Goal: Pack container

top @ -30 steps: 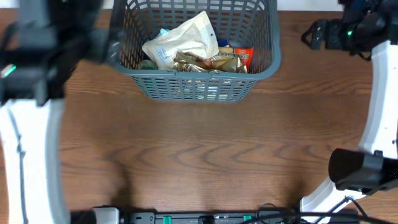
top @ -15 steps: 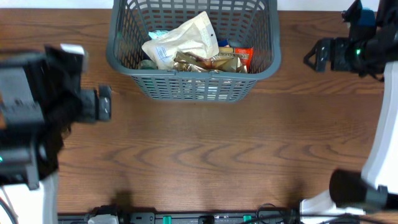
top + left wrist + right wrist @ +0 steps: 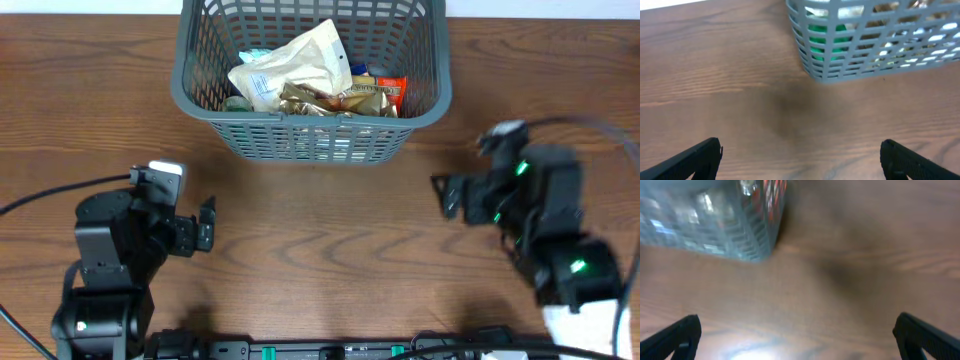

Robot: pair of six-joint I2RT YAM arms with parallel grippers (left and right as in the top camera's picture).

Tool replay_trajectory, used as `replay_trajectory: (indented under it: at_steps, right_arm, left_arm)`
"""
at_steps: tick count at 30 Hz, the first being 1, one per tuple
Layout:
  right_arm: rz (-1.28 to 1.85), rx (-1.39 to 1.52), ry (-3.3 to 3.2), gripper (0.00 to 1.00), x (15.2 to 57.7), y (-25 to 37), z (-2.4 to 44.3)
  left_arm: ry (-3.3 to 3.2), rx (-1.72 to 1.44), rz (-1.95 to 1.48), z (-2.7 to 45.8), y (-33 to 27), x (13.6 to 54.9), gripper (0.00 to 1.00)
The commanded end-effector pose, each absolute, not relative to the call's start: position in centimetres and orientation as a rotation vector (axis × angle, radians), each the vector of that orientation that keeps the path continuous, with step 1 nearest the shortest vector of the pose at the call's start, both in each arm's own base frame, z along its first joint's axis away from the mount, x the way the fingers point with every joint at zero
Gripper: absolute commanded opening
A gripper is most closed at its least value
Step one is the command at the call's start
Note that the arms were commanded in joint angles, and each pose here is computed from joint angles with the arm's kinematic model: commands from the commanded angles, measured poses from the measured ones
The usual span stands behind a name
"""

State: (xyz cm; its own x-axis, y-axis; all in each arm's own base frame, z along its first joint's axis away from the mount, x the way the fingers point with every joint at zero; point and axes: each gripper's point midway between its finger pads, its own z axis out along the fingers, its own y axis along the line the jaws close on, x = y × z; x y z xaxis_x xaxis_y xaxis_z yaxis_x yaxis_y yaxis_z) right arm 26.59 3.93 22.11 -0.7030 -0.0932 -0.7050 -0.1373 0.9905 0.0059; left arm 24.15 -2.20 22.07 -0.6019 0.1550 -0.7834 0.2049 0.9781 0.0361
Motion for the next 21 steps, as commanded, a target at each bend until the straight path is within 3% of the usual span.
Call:
replay_trajectory:
  at_steps: [1,12,21]
  right_arm:
    - [0.060,-0.130,2.331,0.99,24.8,3.7,20.1]
    - [0.035,-0.144,2.511,0.99,20.4,2.9,15.5]
    - [0.031,-0.149,2.544,0.99,19.7,2.8,15.0]
  left_arm:
    - [2.218,0.257,-0.093,22.1,-2.5,24.2,0.98]
    - [2.247,0.257,-0.098,21.4,-2.5,24.4,0.98]
    - [2.247,0.257,-0.098,21.4,-2.5,24.4,0.98]
